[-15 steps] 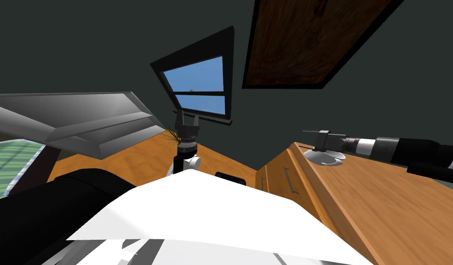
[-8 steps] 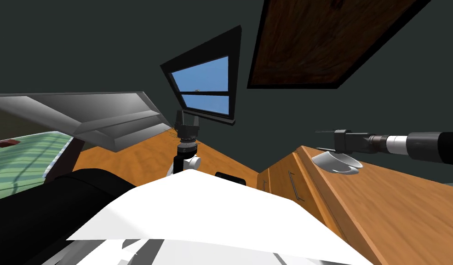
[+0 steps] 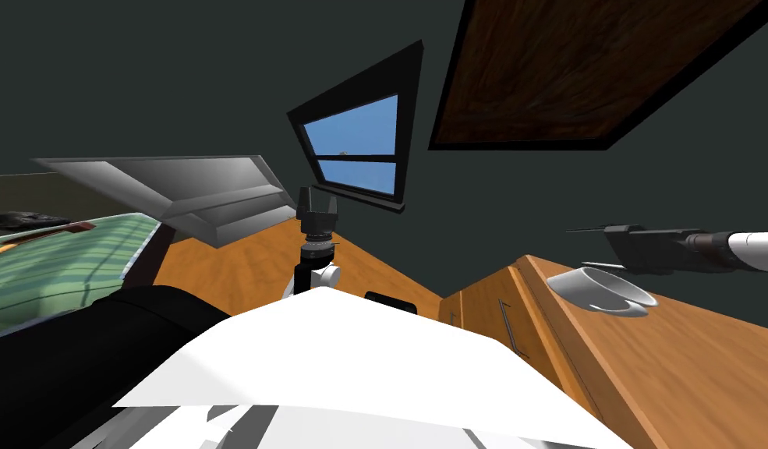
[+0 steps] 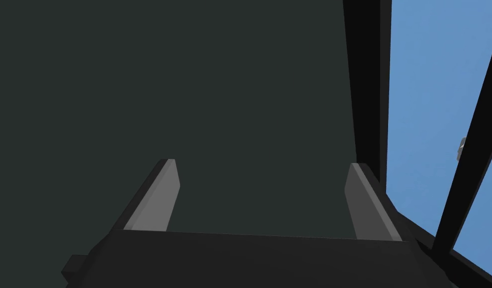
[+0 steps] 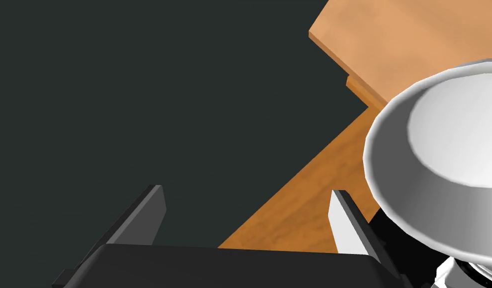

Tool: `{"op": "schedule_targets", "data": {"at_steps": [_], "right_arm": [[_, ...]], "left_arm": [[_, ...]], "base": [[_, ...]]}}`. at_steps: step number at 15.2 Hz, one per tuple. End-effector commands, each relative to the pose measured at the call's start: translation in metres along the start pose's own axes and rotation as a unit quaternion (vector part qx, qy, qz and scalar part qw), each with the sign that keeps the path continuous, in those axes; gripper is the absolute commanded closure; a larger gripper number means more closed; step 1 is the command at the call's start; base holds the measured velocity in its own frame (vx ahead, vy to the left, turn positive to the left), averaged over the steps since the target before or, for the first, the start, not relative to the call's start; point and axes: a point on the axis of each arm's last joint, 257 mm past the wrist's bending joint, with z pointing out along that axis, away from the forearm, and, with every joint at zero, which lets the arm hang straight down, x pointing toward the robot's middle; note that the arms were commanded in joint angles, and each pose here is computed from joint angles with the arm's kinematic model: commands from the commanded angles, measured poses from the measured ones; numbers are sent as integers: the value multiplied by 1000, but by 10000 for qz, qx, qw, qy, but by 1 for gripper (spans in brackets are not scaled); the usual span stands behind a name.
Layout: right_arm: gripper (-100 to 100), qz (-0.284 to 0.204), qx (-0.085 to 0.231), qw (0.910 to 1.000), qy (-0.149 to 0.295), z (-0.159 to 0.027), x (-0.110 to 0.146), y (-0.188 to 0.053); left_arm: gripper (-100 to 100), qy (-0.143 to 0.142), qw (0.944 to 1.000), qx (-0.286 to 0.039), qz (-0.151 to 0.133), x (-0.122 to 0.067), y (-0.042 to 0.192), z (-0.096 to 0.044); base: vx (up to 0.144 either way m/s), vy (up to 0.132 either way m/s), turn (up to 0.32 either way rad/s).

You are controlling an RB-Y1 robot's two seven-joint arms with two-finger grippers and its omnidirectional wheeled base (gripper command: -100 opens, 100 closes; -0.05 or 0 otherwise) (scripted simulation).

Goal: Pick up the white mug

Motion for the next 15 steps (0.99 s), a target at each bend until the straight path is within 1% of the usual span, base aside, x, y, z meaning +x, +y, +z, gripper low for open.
{"op": "schedule_targets", "data": {"at_steps": [1,2,3,4,5,6,7,8,9,10,11,12,13,14,15], "right_arm": [[-100,-40,-364,9991,194,-10,18,19],[-100,-56,-400,9989,238,-11,20,21],[-100,-43,-648,9973,341,-18,31,36],[-100,-61,-739,9965,376,-19,33,41],[-100,-61,-739,9965,376,-19,33,41],[-100,-40,-1051,9932,495,-27,45,61],[-100,-36,-1087,9930,469,-27,44,63],[-100,6,-1364,9891,557,-34,53,82],[-100,13,-1435,9883,521,-34,51,85],[-100,67,-1699,9837,591,-40,59,105],[-100,80,-1777,9826,534,-42,56,108],[-100,144,-2039,9772,576,-47,62,128],[-100,161,-2105,9761,512,-48,58,131],[-100,161,-2105,9761,512,-48,58,131],[-100,240,-2383,9697,491,-54,60,151]], "left_arm": [[0,0,10000,0,0,0,0,0],[0,0,10000,0,0,0,0,0],[0,0,10000,0,0,0,0,0],[0,0,10000,0,0,0,0,0],[0,0,10000,0,0,0,0,0],[0,0,10000,0,0,0,0,0],[0,0,10000,0,0,0,0,0],[0,0,10000,0,0,0,0,0],[0,0,10000,0,0,0,0,0],[0,0,10000,0,0,0,0,0],[0,0,10000,0,0,0,0,0],[0,0,10000,0,0,0,0,0],[0,0,10000,0,0,0,0,0],[0,0,10000,0,0,0,0,0],[0,0,10000,0,0,0,0,0]], "base": [[11,8,127],[14,7,136],[19,7,161],[21,6,142],[16,1,53],[19,4,116],[23,3,131],[31,1,160],[32,1,134],[38,3,163],[38,0,132],[46,9,146],[47,7,114],[31,0,31],[34,-3,87]]}}
